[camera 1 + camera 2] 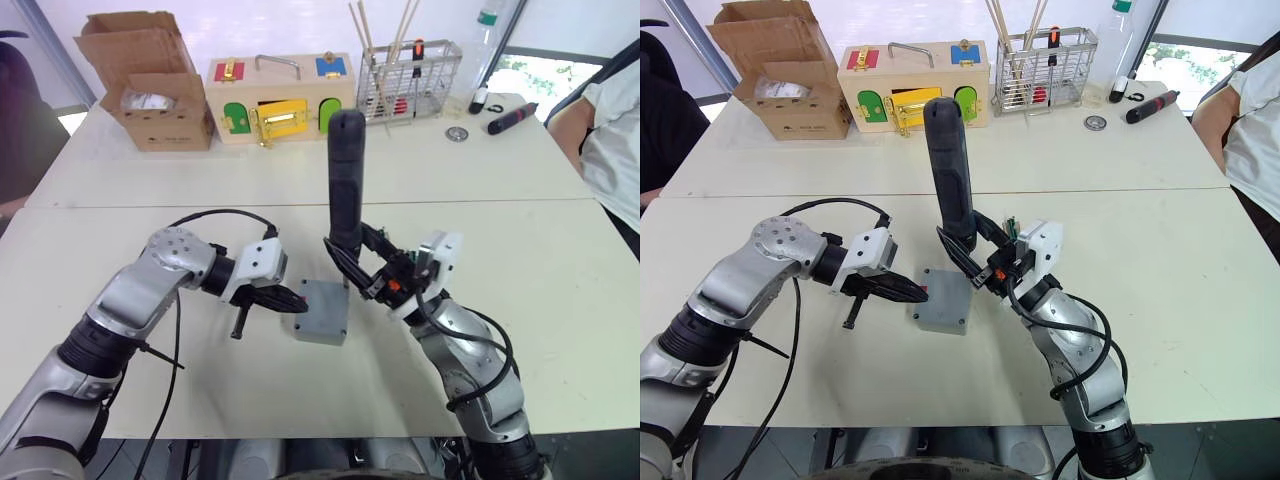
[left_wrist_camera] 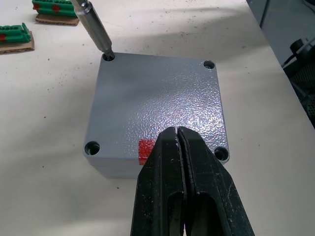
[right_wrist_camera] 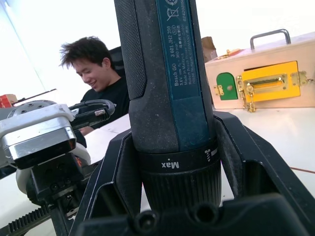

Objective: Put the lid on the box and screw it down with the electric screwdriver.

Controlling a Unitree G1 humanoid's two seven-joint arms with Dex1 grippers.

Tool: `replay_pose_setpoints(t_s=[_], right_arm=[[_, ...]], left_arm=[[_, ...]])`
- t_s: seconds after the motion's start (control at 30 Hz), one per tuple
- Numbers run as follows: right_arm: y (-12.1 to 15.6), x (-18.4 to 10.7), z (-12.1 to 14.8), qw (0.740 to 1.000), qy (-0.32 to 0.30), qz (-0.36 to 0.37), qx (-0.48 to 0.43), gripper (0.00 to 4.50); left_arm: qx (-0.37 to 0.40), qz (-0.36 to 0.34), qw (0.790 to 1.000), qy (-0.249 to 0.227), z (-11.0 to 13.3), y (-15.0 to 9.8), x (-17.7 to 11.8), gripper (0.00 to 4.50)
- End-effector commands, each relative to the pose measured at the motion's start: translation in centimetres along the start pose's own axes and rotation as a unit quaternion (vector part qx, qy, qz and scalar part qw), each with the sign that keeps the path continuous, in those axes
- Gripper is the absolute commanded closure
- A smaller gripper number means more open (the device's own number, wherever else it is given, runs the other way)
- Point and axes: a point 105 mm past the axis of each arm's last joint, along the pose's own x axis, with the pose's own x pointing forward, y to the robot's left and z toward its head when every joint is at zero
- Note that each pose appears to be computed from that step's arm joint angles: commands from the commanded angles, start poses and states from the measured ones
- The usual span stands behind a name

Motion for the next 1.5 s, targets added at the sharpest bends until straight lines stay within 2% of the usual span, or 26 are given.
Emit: replay_pose_setpoints(t_s=[0.03, 0.23, 0.47, 0.8, 1.03, 1.27, 1.5], right_arm=[[0.6, 0.0, -0.7, 1.0, 0.004, 0.015, 0.004, 2.58], [-0.1, -0.3, -1.8, 1.0, 0.014, 0.0, -0.013, 2.58], [-1.1, -0.3, -2.0, 0.999, 0.0, -0.03, -0.045, 2.58], [-1.1, -0.5, -2.2, 0.998, -0.007, -0.046, -0.03, 2.58], [-1.5, -0.4, -1.7, 0.995, -0.037, -0.089, 0.002, 2.58], [-0.6, -0.9, -1.8, 0.995, -0.039, -0.092, -0.001, 2.58], [2.0, -0.7, -2.7, 0.998, -0.029, -0.054, -0.022, 2.58]], left_arm=[[-0.023, 0.003, 0.999, 0.025, -1.5, -0.1, 0.3, 4.5], [-0.024, 0.001, 0.999, 0.028, -1.9, -0.4, 1.1, 4.5], [-0.022, 0.003, 1.0, 0.021, -1.7, -0.3, 1.7, 4.5], [-0.026, 0.002, 0.999, 0.02, -2.0, -0.3, 2.0, 4.5], [-0.028, 0.0, 0.999, 0.021, -2.3, -0.3, 1.9, 4.5], [-0.032, -0.005, 0.999, 0.029, -2.7, -0.3, 1.5, 4.5], [-0.04, -0.016, 0.998, 0.041, -3.1, -0.9, 1.0, 4.5]])
